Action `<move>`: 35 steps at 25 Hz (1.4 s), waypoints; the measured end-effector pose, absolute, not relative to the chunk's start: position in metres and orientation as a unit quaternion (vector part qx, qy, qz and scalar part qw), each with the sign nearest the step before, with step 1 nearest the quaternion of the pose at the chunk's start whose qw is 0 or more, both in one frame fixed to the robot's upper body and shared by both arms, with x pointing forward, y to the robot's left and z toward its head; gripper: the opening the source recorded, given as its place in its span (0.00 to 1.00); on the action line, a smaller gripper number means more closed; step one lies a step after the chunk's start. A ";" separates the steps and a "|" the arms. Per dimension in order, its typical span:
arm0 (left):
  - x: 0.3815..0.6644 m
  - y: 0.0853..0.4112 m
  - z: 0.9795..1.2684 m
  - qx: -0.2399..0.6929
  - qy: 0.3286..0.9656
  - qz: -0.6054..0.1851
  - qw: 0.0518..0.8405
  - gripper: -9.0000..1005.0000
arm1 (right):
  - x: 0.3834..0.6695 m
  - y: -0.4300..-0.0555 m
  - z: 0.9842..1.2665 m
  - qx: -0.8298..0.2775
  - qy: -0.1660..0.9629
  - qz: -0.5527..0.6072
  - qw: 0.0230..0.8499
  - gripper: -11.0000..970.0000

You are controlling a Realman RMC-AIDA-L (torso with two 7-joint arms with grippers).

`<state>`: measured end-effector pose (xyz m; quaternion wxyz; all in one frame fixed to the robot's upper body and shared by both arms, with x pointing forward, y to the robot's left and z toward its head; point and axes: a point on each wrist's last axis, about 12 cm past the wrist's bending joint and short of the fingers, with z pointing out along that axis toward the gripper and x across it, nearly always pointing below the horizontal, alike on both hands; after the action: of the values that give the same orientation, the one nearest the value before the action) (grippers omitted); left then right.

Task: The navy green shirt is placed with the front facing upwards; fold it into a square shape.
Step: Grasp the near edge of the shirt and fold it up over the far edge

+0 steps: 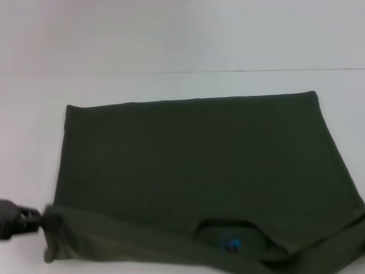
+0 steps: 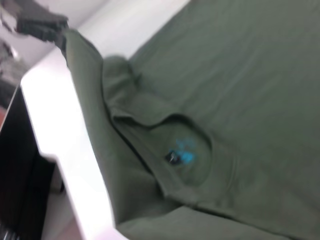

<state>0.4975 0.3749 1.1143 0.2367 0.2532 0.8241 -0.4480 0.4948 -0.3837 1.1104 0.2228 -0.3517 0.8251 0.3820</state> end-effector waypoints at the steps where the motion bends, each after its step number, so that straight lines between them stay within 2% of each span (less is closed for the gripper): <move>1: 0.499 0.379 1.115 0.239 0.828 -0.443 0.246 0.12 | 0.504 -0.382 1.111 -0.341 0.823 0.384 0.243 0.07; 7: 0.509 0.395 1.119 0.167 0.843 -0.420 0.292 0.13 | 0.526 -0.378 1.117 -0.304 0.816 0.383 0.309 0.07; 12: 0.522 0.395 1.126 0.149 0.833 -0.419 0.328 0.13 | 0.542 -0.374 1.124 -0.270 0.805 0.386 0.361 0.07; 18: 0.543 0.392 1.131 0.122 0.824 -0.399 0.384 0.13 | 0.554 -0.371 1.119 -0.238 0.809 0.375 0.386 0.07; 24: 0.572 0.384 1.127 0.081 0.824 -0.362 0.428 0.14 | 0.567 -0.368 1.112 -0.190 0.813 0.359 0.417 0.07; 35: 0.608 0.355 1.120 0.077 0.838 -0.288 0.457 0.14 | 0.597 -0.346 1.101 -0.122 0.820 0.328 0.453 0.07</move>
<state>0.6080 0.3553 1.1196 0.4569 0.0768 0.8380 -0.2883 0.5971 -0.3464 1.1014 0.4531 -0.1220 0.8198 0.3283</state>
